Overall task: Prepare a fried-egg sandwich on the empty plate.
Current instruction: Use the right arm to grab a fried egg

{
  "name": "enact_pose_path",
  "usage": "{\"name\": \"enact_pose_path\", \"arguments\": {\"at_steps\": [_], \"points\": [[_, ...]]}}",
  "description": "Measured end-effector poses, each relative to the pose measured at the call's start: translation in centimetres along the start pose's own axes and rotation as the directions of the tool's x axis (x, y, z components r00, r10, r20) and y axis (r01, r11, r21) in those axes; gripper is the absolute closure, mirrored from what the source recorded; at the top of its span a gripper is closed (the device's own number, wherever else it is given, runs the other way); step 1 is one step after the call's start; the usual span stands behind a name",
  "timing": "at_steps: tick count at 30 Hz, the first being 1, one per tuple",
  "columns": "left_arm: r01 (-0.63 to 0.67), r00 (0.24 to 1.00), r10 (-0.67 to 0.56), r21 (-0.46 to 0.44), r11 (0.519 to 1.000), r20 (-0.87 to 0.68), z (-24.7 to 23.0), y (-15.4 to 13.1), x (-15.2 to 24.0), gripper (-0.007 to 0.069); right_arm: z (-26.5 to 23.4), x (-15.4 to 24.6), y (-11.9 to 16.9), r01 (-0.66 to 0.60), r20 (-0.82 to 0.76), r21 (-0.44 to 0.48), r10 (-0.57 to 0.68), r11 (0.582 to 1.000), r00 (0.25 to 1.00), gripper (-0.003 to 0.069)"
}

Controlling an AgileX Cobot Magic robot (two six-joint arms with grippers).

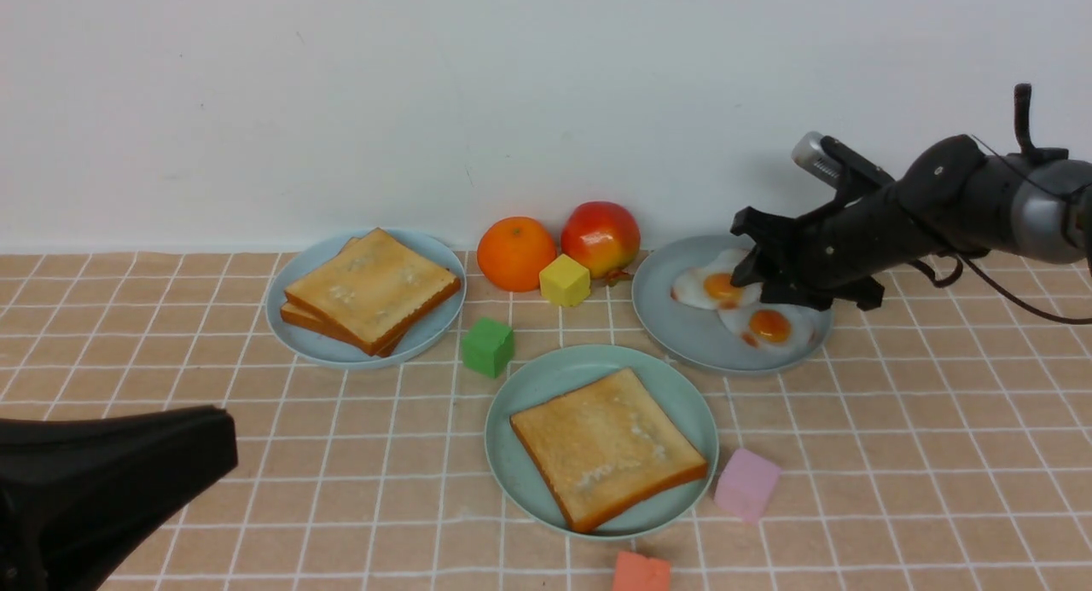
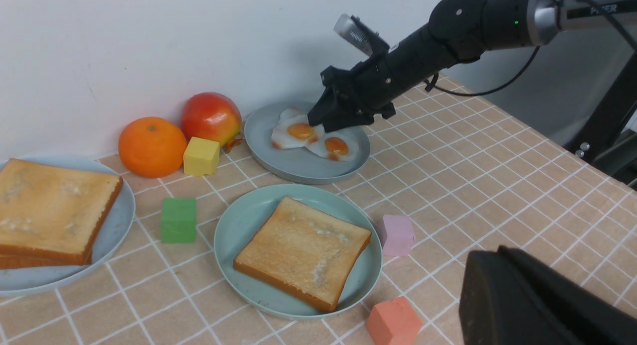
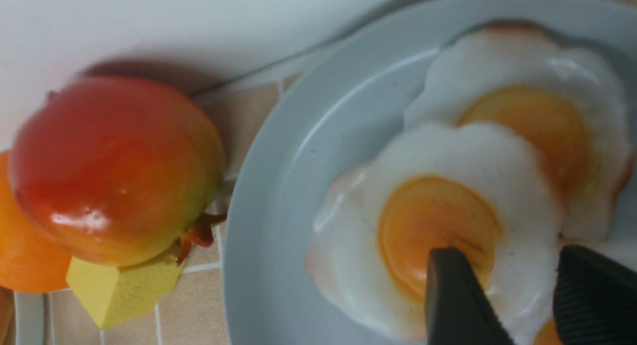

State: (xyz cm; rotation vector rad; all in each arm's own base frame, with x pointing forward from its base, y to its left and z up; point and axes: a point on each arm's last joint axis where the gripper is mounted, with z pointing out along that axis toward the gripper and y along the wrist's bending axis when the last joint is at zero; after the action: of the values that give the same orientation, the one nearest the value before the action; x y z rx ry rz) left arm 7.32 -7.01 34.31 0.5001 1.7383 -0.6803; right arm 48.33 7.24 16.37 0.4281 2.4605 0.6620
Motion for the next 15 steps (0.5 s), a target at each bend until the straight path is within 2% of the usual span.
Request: {"name": "enact_pose_path", "arguments": {"at_steps": [15], "points": [[0.0,1.0,0.0,0.0,1.0,0.0,0.0,0.0,0.0,0.0638,-0.17,-0.05,0.05,0.018,0.0,0.005,-0.018,1.0,1.0,0.0355]]}}
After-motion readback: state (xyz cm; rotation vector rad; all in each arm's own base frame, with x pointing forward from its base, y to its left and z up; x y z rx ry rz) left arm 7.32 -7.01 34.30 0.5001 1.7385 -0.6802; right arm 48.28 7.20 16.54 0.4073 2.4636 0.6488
